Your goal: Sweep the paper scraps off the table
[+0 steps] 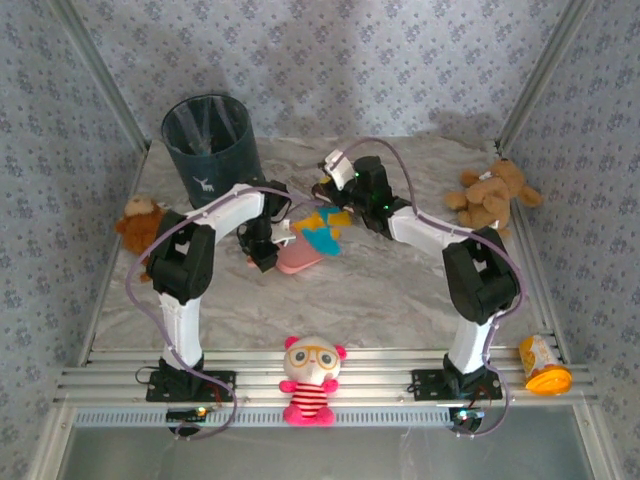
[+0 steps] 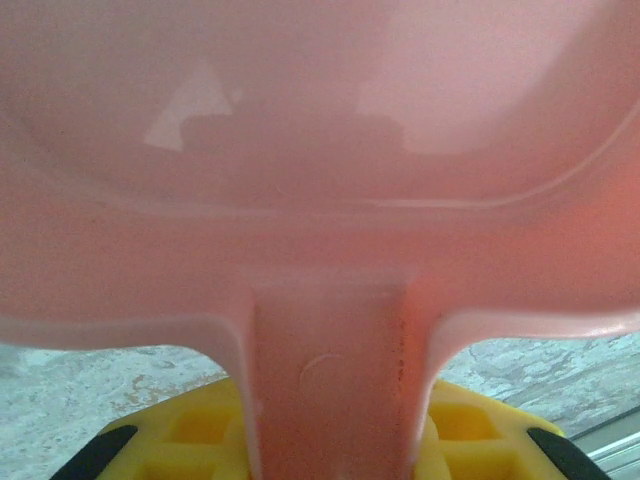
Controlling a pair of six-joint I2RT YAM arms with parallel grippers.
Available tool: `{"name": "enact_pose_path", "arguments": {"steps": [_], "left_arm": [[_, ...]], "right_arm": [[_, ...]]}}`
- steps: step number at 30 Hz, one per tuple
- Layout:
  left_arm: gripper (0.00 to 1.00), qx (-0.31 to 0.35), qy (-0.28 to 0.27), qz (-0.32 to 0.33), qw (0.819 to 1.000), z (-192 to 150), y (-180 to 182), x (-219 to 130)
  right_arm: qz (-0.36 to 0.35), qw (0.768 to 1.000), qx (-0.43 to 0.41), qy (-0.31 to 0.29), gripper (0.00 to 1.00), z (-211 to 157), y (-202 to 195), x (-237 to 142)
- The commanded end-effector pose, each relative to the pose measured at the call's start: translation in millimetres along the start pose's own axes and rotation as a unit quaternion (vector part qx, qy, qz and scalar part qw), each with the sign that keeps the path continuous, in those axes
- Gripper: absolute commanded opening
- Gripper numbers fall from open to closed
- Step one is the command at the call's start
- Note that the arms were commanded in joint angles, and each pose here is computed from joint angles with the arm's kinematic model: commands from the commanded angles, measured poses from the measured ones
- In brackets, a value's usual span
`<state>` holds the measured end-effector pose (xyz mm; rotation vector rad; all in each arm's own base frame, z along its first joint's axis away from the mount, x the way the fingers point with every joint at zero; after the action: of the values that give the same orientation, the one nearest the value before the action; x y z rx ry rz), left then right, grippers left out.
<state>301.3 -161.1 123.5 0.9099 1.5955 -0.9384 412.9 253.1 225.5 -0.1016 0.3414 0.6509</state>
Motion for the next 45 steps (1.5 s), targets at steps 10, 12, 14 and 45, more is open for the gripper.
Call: {"name": "enact_pose_path", "arguments": {"steps": [10,12,14,45], "left_arm": [[0.0,0.026,0.015,0.001,1.0,9.9,-6.3,-1.9],[0.0,0.028,0.014,0.001,1.0,12.1,-6.9,-1.9],[0.0,0.032,0.014,0.0,0.999,14.3,-8.3,-1.0],[0.0,0.082,-0.003,-0.029,0.996,36.2,-37.1,-1.7]], "right_arm": [[0.043,0.996,0.055,0.061,0.0,-29.5,31.8,-24.1],[0.044,0.996,0.058,0.06,0.0,-29.5,35.2,-27.7],[0.043,0.995,0.064,0.059,0.0,-28.6,38.3,-31.2],[-0.086,0.978,0.18,-0.06,0.0,12.8,20.0,-103.3]]}}
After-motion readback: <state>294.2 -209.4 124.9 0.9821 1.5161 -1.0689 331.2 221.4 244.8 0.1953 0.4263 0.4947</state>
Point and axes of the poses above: each hand's point on the last joint's axis, 136 mm out from that joint toward the fingers, its own x axis out along the fingers, its own y axis along the line the jaws close on, z = x × y, the point moved 7 cm from there along -x, back along the fingers, and after that the axes turned 15 degrees about x, right-handed, at the moved point
